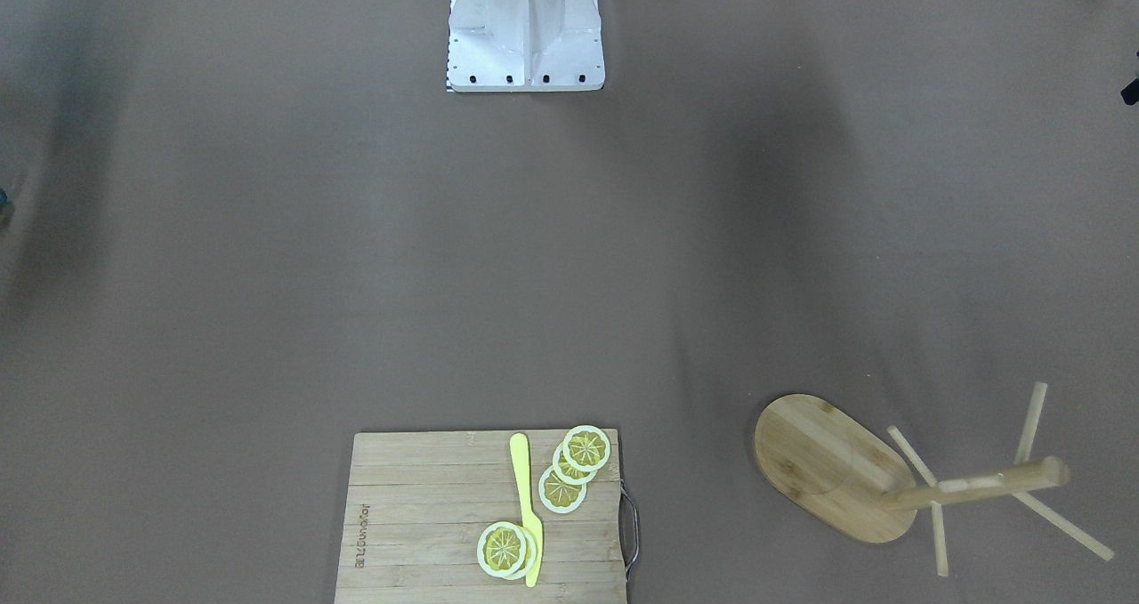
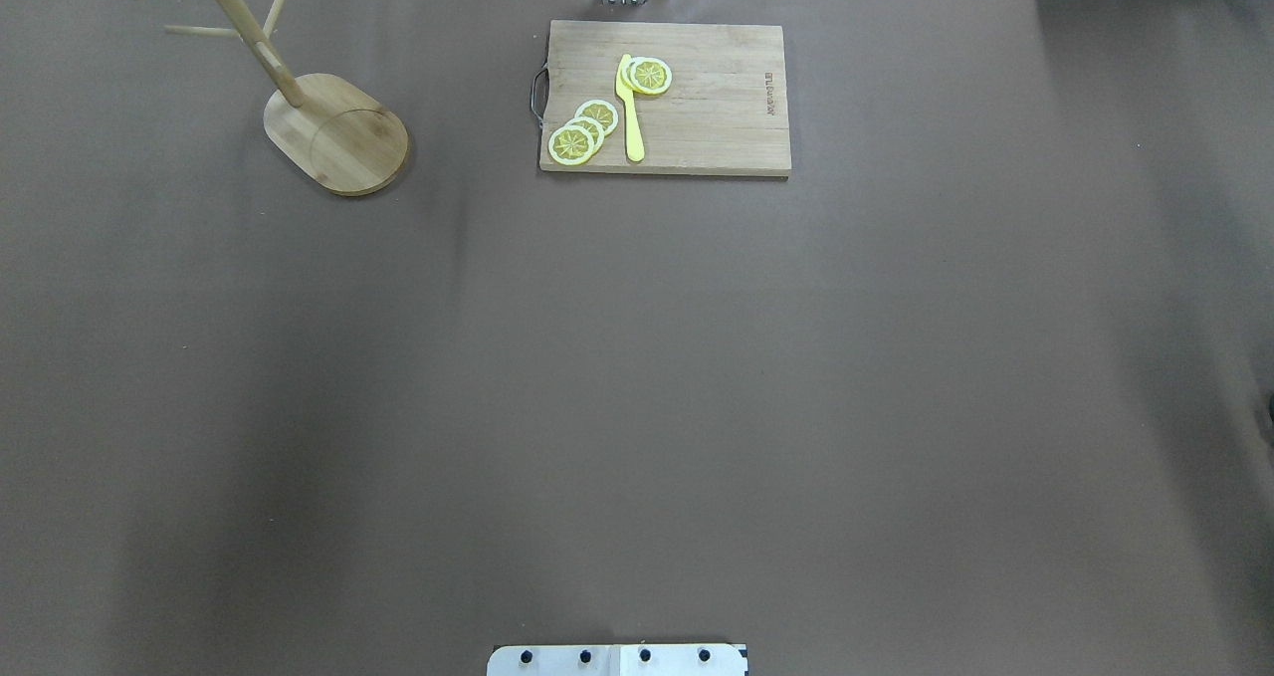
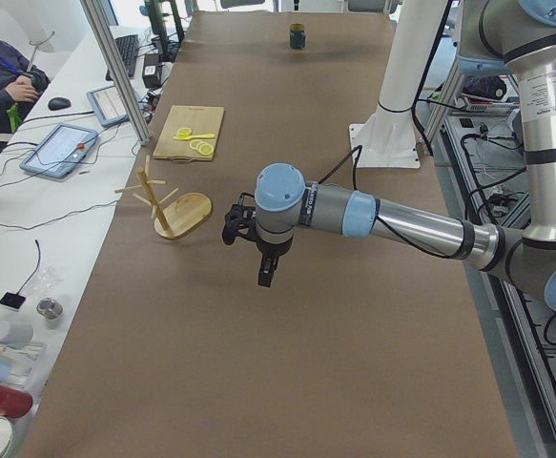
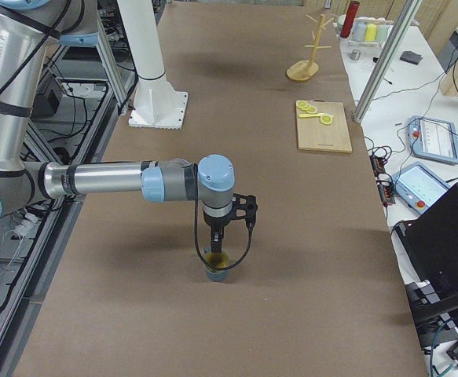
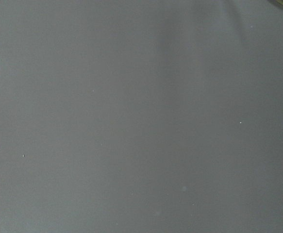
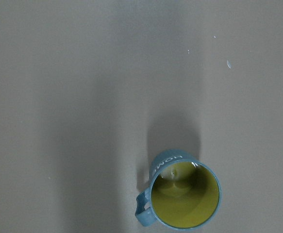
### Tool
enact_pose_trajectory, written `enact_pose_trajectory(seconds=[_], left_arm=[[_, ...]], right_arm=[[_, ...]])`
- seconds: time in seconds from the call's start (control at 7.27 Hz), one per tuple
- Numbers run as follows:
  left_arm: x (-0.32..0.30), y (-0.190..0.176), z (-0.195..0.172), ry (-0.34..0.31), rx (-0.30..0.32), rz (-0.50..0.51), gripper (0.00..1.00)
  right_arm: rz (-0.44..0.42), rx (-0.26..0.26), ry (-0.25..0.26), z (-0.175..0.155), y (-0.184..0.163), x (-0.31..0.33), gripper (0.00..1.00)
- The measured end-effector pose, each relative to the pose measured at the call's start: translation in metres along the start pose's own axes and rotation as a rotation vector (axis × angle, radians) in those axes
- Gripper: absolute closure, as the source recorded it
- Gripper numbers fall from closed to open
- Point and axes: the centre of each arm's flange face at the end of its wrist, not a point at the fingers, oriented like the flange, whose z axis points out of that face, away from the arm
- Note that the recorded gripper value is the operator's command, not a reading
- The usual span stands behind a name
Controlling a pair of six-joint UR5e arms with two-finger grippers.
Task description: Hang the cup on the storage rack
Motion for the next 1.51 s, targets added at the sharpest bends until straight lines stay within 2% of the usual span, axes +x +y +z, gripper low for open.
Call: enact_pose_trajectory(seconds=[0.28, 0.41, 0.83, 1.1, 1.24, 1.51], left_arm=[[0.003, -0.011, -0.007, -0.005, 0.089, 0.087, 0.01], [0.001, -0.014, -0.006, -0.007, 0.108, 0.106, 0.01], [0.000, -0.011, -0.007, -0.015, 0.170, 0.178, 0.01], [0.006, -0.001, -0.012, -0.013, 0.204, 0.209, 0.01], [0.007, 0.001, -0.014, -0.013, 0.212, 0.217, 0.01], [0.007, 0.004, -0.014, -0.013, 0.215, 0.223, 0.01]], right_arm=[[0.012, 0.024, -0.007, -0.010, 0.000, 0.003, 0.00], [0.016, 0.024, -0.017, -0.010, 0.002, 0.005, 0.00], [-0.056, 0.036, -0.033, -0.001, 0.008, 0.014, 0.00], [-0.053, 0.052, -0.028, 0.043, 0.026, 0.058, 0.03], [-0.018, 0.072, -0.030, 0.065, 0.034, 0.079, 0.09], [0.048, 0.119, -0.041, 0.099, 0.046, 0.110, 0.14]])
